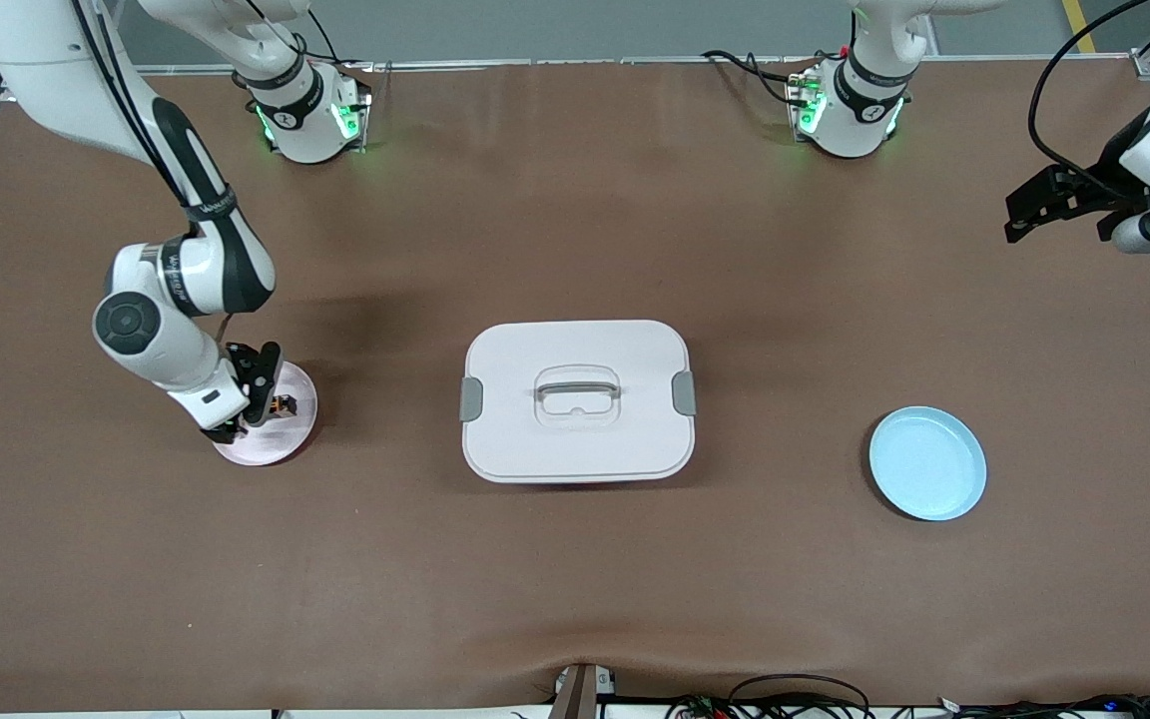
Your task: Transfer orange switch to right arm and place
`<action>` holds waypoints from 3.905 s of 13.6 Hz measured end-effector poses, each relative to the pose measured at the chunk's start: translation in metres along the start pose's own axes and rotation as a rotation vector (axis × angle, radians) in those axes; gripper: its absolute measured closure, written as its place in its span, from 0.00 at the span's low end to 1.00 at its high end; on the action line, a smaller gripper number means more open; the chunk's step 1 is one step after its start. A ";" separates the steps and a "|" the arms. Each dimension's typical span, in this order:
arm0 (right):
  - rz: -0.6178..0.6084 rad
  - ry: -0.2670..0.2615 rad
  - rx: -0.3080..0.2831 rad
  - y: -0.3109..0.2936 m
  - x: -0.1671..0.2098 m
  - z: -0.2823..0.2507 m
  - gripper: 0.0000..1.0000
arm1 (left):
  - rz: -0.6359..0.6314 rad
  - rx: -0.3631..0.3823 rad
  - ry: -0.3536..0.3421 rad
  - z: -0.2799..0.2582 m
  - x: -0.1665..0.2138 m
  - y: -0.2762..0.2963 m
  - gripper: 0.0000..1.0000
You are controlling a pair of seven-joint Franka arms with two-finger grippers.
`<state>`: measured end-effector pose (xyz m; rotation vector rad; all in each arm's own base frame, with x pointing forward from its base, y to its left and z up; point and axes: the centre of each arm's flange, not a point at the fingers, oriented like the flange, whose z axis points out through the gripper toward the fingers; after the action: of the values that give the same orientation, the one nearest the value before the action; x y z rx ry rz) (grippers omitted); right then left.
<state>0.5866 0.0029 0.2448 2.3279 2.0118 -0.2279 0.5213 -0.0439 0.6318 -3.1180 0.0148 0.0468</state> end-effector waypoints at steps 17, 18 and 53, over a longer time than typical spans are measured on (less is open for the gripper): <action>0.629 -0.096 0.082 0.035 -0.059 -0.251 0.00 | 0.000 0.000 -0.002 0.001 0.000 0.000 0.00; 0.698 -0.093 0.067 0.035 -0.060 -0.259 0.00 | 0.000 0.000 -0.002 0.001 0.000 0.000 0.00; 1.333 0.168 0.128 -0.006 -0.131 -0.395 0.00 | -0.002 0.000 0.000 0.005 0.003 -0.001 0.00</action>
<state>0.5918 -0.0701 0.6544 3.1937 0.1329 -0.0650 0.5245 -0.0430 0.6266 -3.1185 0.0118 0.0464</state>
